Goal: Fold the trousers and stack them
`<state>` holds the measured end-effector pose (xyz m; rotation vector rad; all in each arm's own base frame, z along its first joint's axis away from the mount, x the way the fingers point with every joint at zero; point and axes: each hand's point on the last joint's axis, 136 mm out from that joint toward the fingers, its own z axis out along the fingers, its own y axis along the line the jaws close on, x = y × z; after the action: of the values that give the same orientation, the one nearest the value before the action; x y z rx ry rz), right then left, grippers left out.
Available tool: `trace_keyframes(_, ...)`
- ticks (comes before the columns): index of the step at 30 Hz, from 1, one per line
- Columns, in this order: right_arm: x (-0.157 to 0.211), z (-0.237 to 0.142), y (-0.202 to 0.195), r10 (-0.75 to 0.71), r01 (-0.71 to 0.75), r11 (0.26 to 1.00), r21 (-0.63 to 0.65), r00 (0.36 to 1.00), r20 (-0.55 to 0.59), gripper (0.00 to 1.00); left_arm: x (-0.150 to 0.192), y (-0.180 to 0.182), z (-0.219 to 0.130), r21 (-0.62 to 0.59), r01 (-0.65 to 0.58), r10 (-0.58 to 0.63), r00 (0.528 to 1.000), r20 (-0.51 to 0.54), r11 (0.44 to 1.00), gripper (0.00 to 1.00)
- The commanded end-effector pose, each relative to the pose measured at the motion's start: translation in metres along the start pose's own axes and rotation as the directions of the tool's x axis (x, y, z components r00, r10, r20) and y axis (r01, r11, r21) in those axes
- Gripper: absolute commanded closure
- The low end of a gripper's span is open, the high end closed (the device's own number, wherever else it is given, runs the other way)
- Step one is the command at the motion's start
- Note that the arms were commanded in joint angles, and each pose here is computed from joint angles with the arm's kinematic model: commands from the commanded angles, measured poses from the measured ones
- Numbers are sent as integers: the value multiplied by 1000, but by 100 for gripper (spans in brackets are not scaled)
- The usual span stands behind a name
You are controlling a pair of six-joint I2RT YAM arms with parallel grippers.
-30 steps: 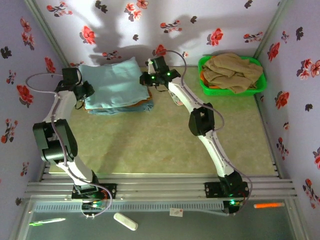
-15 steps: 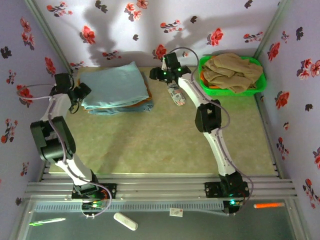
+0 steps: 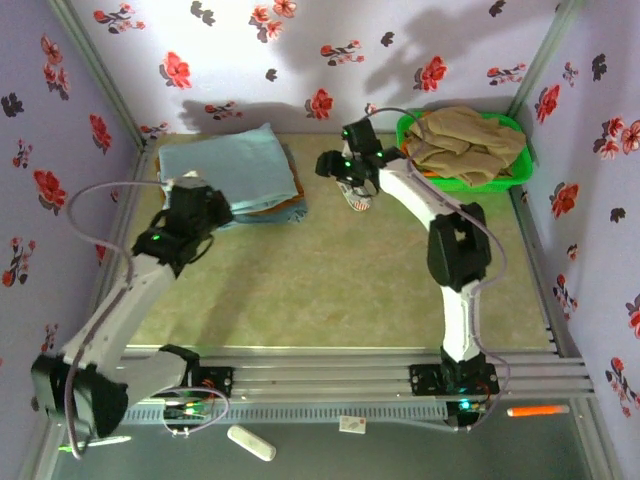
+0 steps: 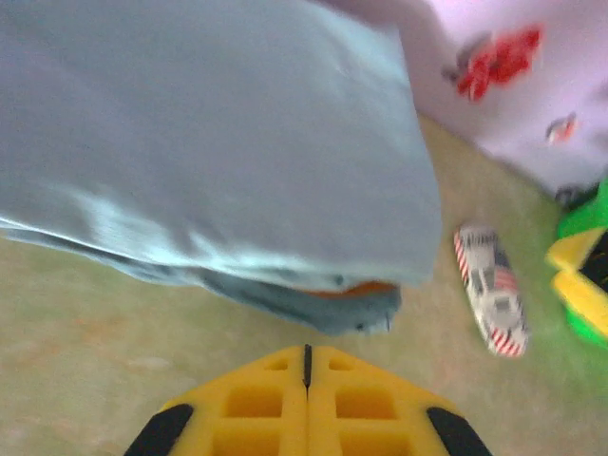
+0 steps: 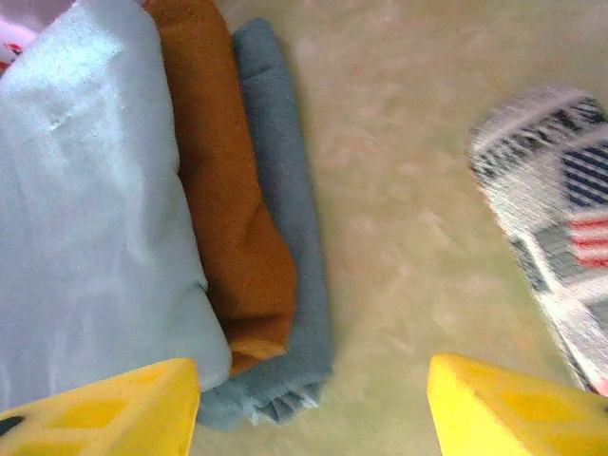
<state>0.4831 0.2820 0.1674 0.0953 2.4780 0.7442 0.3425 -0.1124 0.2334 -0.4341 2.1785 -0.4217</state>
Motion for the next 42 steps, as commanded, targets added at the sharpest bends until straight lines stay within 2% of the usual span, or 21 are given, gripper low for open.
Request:
trace_keyframes(1, -23, -43, -19, 78, -77, 997, -11, 982, 171, 30, 47, -21, 49, -62, -88, 82, 992, -99, 994, 100)
trace_keyframes(6, 14, -66, -56, 100, -102, 995, 16, 988, 115, 25, 101, -53, 122, -67, -192, 171, 955, -242, 979, 100)
trace_keyframes(11, 35, -88, -83, 151, -154, 988, 17, 982, 114, 20, 134, -70, 180, -76, -242, 206, 925, -321, 967, 83)
trace_keyframes(14, 49, -95, -88, 161, -163, 987, 7, 981, 103, 19, 142, -64, 198, -104, -248, 198, 916, -348, 963, 73)
trace_keyframes(16, 55, -99, -93, 153, -155, 988, 18, 984, 95, 19, 141, -46, 207, -144, -233, 169, 918, -359, 962, 73)
trace_keyframes(19, 55, -108, -98, 166, -168, 986, 8, 980, 108, 19, 132, -3, 221, -199, -119, 34, 923, -383, 973, 86)
trace_keyframes(22, 58, -116, -95, 167, -166, 986, -12, 979, 115, 19, 113, 38, 222, -222, 12, -97, 922, -375, 975, 89)
trace_keyframes(27, 65, -127, -99, 156, -157, 988, -2, 980, 126, 19, 85, 85, 222, -258, 95, -194, 900, -391, 962, 94)
trace_keyframes(33, 67, -136, -96, 157, -157, 988, -16, 978, 133, 19, 57, 116, 218, -254, 63, -169, 890, -422, 965, 95)
trace_keyframes(38, 65, -146, -91, 140, -140, 990, -16, 980, 143, 19, 38, 114, 220, -201, 18, -108, 888, -448, 979, 96)
trace_keyframes(42, 66, -157, -91, 123, -124, 992, -3, 981, 150, 19, 38, 115, 215, -196, 6, -98, 880, -464, 981, 98)
